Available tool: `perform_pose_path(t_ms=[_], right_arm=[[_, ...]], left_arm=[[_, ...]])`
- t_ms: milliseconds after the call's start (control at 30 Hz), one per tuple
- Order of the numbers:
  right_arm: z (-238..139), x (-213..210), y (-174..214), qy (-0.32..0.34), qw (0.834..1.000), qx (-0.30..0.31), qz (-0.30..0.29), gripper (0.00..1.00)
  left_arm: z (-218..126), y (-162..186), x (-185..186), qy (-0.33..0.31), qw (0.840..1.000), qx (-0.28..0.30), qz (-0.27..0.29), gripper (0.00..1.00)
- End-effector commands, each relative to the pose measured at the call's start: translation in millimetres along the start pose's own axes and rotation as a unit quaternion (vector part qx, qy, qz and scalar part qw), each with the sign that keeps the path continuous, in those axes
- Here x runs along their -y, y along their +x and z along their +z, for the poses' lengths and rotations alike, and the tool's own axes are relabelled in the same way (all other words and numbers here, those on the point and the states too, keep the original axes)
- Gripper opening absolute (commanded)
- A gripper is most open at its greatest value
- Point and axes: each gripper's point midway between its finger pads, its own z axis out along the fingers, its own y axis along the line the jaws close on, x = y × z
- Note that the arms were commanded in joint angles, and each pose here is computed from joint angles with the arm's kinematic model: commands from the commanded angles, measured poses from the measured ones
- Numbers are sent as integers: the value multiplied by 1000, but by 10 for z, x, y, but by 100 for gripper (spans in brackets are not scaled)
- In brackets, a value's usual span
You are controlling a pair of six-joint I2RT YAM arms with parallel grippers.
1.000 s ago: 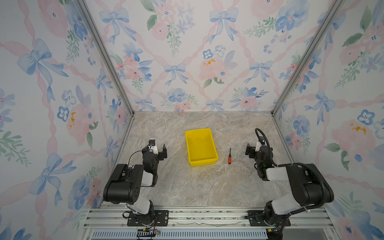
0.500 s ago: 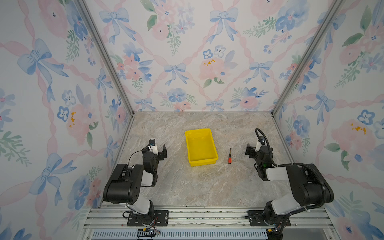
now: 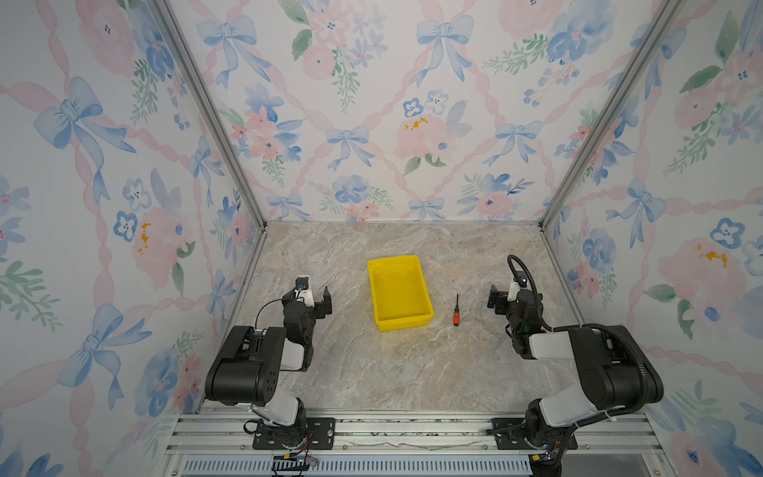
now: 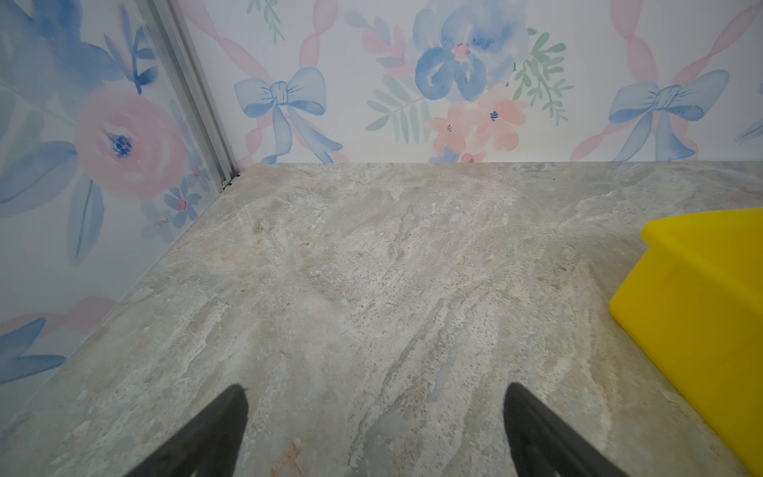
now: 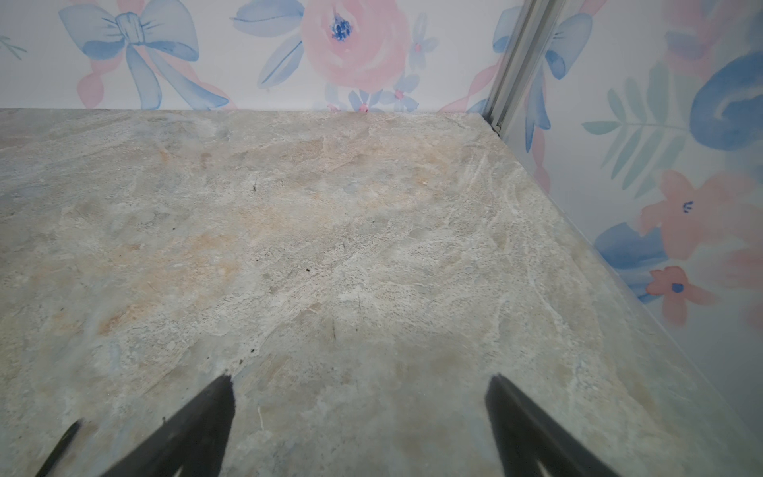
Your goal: Put the screwdriver in the bin
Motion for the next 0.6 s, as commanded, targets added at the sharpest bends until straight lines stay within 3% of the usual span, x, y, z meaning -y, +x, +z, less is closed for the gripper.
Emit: perform_pose_path(t_ms=[0, 333, 567], right_arm=[[23, 13, -121, -1, 1000, 17, 5, 97], [-268, 96, -268, 5, 997, 70, 19, 97], [-408, 118, -312, 2, 999, 50, 16, 97]], left_arm=[[-1, -43, -6, 1, 1000, 9, 6, 97], [-143, -217, -112, -26, 999, 33, -3, 97], [-207, -186, -152, -38, 999, -3, -5, 97]])
